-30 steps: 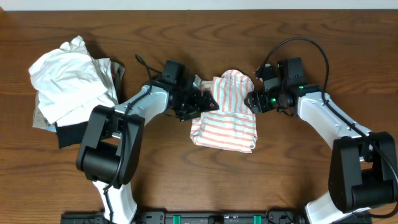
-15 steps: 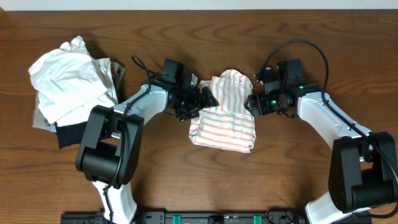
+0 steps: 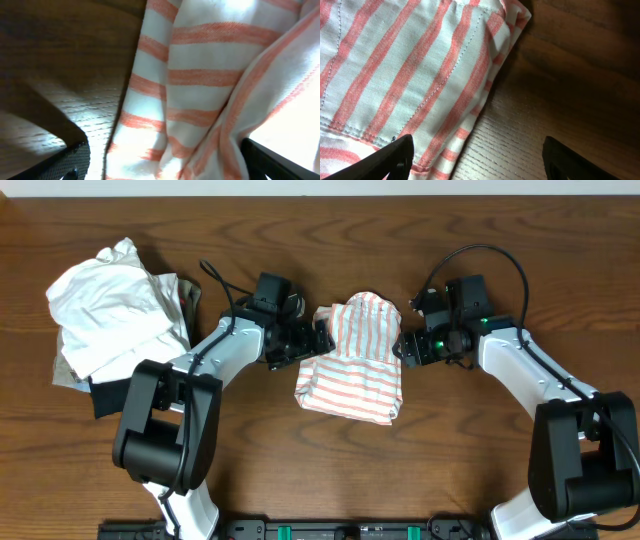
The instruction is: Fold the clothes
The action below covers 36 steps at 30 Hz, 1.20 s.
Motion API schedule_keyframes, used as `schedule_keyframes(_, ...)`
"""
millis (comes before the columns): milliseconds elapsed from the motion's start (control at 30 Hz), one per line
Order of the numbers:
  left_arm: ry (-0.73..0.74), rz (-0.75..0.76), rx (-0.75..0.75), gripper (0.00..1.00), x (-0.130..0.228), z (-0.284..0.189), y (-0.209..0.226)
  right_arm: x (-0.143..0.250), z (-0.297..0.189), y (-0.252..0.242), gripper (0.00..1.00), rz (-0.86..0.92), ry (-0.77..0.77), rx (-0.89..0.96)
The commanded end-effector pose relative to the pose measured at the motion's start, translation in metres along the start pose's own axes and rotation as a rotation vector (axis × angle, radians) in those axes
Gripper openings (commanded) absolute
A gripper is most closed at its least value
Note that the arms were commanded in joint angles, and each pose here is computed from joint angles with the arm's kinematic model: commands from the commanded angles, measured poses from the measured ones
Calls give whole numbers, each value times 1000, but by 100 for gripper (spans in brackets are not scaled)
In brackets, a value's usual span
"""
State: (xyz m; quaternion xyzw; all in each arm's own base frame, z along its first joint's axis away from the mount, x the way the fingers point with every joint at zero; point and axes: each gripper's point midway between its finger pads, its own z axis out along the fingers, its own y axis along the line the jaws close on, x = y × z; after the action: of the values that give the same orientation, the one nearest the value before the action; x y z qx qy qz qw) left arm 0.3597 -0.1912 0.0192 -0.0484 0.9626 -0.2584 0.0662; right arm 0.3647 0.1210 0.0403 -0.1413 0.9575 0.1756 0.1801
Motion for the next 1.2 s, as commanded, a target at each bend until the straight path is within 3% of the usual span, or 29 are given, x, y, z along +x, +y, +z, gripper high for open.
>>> schedule_keyframes(0,-22,46,-123,98,1,1,27,-10,-7,2,80,8,-30,-7)
schedule_keyframes(267,-8,84,-104,100,5,6,18,-11,-7,2,80,8,-30,-7)
schedule_keyframes(667,101,169,-37,97,41,37,-15,-10,-7,3,81,8,-29,-8)
schedule_keyframes(733,109,171,-39,83,44,39,-15,-10,-7,3,81,8,-30,-9)
schedule_keyframes(767,110,171,-38,70,44,39,-15,-10,-7,3,81,9,-30,-9)
schedule_keyframes(833,109,171,-37,57,44,39,-15,-11,-7,3,81,8,-30,-9)
schedule_keyframes(1067,147,171,50,54,51,39,-30,-11,-7,4,81,8,-31,-17)
schedule_keyframes(1100,154,173,61,51,53,39,-32,-11,-7,6,81,8,-31,-25)
schedule_keyframes(1167,157,181,66,28,55,40,-35,-11,-7,7,81,8,-32,-31)
